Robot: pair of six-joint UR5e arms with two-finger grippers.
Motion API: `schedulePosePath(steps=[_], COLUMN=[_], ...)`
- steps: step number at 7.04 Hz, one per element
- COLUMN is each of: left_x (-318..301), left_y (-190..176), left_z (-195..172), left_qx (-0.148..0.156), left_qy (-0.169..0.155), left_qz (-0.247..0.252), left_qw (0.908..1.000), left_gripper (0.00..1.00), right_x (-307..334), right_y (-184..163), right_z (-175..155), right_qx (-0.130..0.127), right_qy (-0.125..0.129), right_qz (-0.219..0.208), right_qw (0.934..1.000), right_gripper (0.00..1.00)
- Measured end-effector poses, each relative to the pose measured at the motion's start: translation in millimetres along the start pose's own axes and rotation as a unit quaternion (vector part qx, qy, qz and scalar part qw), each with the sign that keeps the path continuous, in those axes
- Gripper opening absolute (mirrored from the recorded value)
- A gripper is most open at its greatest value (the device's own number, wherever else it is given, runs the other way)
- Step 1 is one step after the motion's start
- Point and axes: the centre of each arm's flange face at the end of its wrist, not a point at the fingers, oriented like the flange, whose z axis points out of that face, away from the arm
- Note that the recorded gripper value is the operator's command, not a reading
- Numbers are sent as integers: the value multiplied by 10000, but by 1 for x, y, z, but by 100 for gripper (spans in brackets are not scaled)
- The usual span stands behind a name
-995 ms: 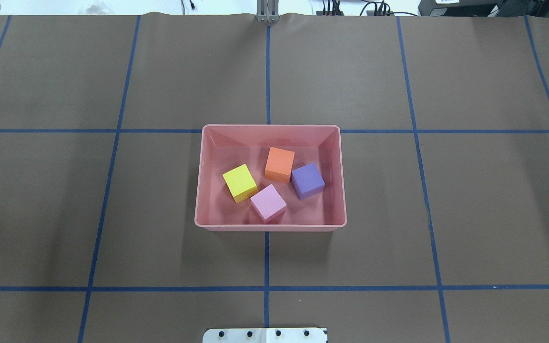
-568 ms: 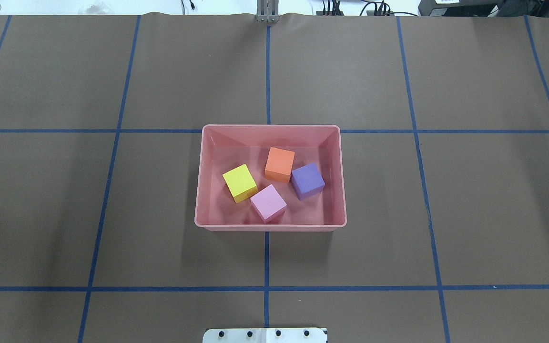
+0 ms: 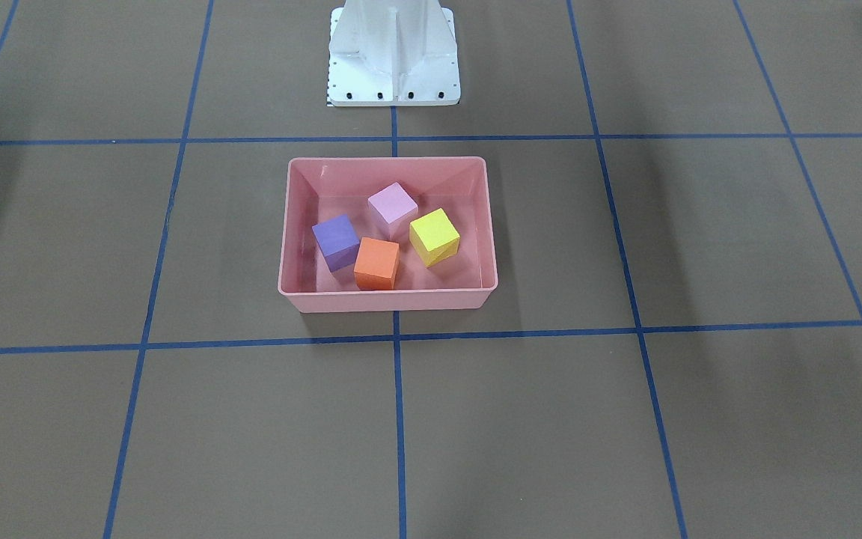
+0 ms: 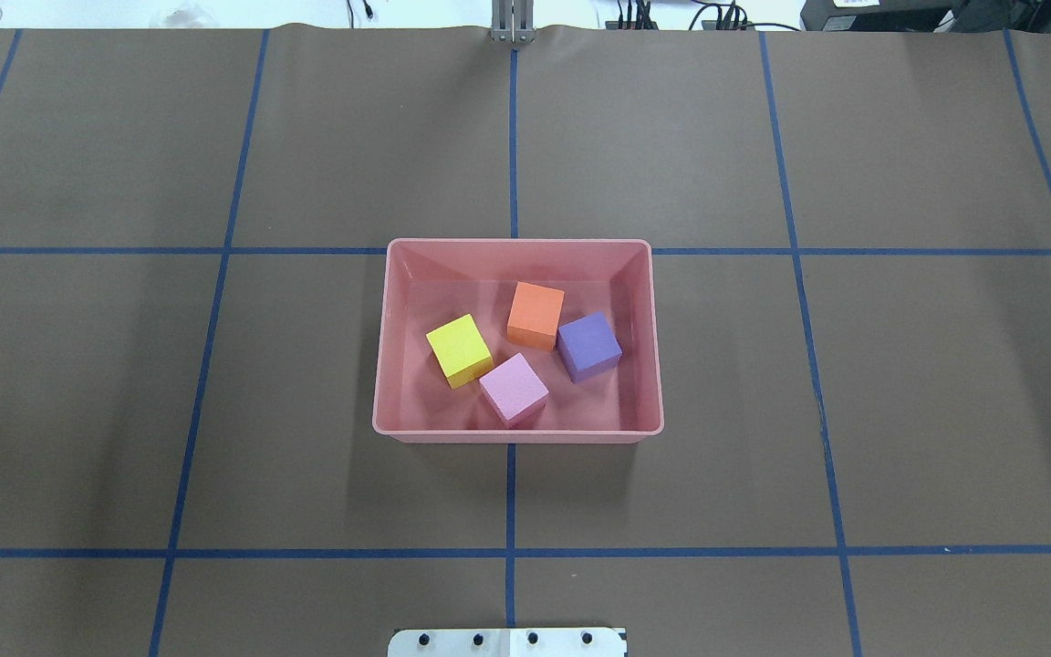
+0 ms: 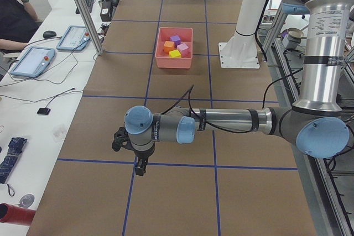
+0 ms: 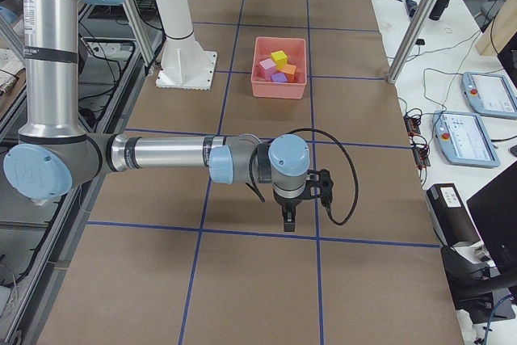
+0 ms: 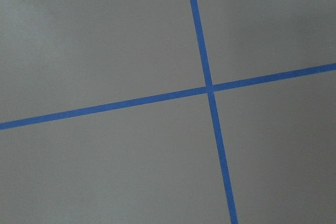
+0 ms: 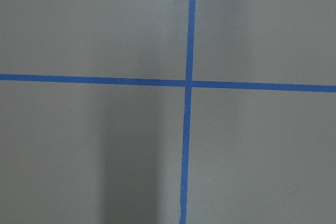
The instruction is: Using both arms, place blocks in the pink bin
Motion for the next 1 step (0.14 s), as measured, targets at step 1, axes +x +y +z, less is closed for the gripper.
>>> schedulePosePath(steps=[1], left_x=[0], left_y=[0], left_z=[0], left_qx=[0], left_qy=[0], left_qz=[-1], left_qw=[10000], left_gripper=[100], right_x=[0], right_y=[0], right_z=[0], right_qx=[-2], right_qy=[1], right_qz=[-2], right_qw=[10000], right_gripper=[100])
